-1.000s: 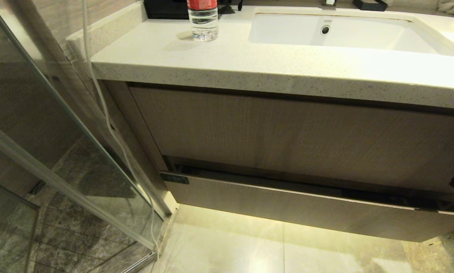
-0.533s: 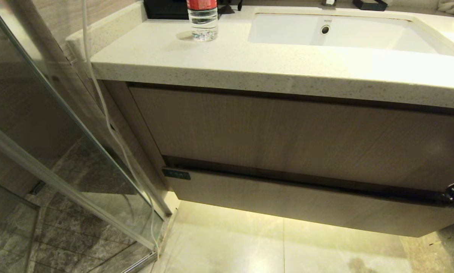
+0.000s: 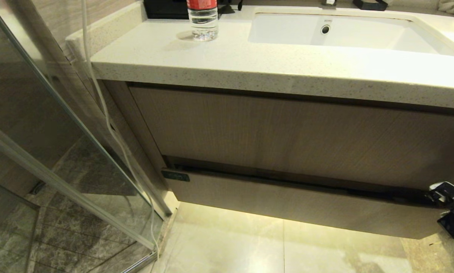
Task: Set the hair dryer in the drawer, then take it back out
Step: Close the drawer
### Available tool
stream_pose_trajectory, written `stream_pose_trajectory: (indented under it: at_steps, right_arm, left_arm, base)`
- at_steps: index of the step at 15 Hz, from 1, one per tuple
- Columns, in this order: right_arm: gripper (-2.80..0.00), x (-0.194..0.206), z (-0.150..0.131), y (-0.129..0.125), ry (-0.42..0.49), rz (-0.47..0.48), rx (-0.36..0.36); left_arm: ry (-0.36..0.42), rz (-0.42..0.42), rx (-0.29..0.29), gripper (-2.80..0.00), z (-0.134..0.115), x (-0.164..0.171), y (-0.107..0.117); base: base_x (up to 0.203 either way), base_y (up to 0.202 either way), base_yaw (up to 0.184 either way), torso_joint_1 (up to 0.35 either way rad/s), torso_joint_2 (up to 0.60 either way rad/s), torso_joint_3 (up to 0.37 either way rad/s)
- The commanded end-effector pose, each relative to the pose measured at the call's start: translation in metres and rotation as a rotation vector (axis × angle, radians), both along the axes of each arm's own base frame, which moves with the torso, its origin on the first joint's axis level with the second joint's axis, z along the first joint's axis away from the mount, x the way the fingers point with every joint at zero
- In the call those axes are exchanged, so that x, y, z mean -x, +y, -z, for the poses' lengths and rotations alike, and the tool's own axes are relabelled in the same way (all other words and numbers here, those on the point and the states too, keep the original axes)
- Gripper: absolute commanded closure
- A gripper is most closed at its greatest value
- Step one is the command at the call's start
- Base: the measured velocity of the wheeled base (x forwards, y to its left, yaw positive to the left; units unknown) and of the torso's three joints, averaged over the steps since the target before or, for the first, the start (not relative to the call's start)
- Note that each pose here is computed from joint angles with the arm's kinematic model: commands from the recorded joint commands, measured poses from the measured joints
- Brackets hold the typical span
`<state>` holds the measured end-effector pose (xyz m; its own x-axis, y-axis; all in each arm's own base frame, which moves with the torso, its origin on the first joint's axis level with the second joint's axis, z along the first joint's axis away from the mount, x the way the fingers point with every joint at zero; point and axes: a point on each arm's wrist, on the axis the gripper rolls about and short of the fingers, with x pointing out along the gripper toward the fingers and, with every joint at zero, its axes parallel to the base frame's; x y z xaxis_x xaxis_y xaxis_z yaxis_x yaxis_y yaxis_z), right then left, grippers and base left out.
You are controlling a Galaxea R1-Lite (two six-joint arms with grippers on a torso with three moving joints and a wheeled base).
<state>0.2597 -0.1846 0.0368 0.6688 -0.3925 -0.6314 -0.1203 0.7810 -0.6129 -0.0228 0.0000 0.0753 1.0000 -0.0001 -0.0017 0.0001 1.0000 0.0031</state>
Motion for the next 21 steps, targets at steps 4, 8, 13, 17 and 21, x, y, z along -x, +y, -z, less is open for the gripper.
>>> stream_pose_trajectory:
  at_steps: [4, 8, 13, 17, 21]
  right_arm:
    - [0.00, -0.010, 0.026, -0.007, 0.031, -0.026, -0.003]
    - [0.00, -0.018, 0.043, -0.012, 0.036, -0.053, 0.020]
    - [0.00, -0.033, 0.046, -0.021, -0.036, -0.062, 0.073]
    - [0.00, -0.044, 0.029, -0.025, -0.171, -0.064, 0.094]
    - [0.00, -0.047, 0.013, -0.023, -0.267, -0.066, 0.119]
  left_arm:
    - [0.000, 0.000, 0.000, 0.00, 0.000, 0.000, 0.000]
    - [0.000, 0.000, 0.000, 0.00, 0.000, 0.000, 0.000]
    - [0.000, 0.000, 0.000, 0.00, 0.000, 0.000, 0.000]
    - [0.000, 0.000, 0.000, 0.00, 0.000, 0.000, 0.000]
    - [0.000, 0.000, 0.000, 0.00, 0.000, 0.000, 0.000]
  base:
    - [0.000, 0.000, 0.000, 0.000, 0.00, 0.000]
    - [0.000, 0.000, 0.000, 0.000, 0.00, 0.000]
    - [0.000, 0.000, 0.000, 0.000, 0.00, 0.000]
    - [0.000, 0.000, 0.000, 0.000, 0.00, 0.000]
    - [0.000, 0.000, 0.000, 0.000, 0.00, 0.000]
